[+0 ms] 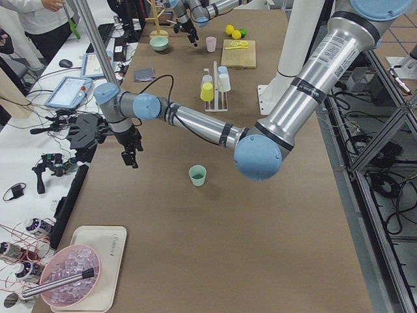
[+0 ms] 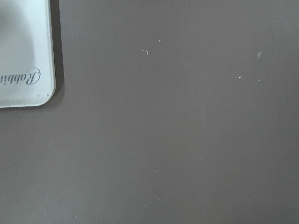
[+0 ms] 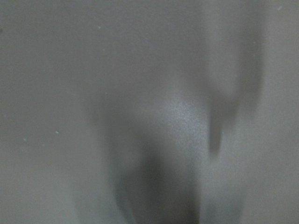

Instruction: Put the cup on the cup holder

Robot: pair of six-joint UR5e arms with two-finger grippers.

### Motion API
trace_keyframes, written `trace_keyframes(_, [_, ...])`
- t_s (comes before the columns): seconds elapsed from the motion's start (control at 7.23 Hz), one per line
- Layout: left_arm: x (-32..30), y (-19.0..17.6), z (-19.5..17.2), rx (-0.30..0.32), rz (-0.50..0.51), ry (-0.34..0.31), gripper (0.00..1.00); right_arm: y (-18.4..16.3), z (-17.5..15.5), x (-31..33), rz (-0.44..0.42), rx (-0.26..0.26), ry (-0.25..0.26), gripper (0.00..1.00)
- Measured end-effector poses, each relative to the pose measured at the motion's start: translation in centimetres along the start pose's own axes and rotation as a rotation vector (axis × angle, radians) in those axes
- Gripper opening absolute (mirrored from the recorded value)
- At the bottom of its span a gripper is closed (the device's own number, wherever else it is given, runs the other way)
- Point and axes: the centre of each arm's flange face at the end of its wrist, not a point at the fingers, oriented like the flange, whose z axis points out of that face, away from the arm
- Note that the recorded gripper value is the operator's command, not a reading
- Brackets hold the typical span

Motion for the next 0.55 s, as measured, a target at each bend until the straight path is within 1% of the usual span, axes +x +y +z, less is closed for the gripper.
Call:
trace_keyframes(0.28, [2.9, -0.4, -0.5, -0.084, -0.036, -0.024, 0.97, 0.3, 0.6, 0.9, -0.002, -0.019, 0.001, 0.99])
trace_keyframes(0.55, [5.0, -0.2, 1.0, -0.147, -0.046, -0.043, 0.97, 0.6, 1.3, 0.5, 0.003, -0.043, -0.018, 0.99])
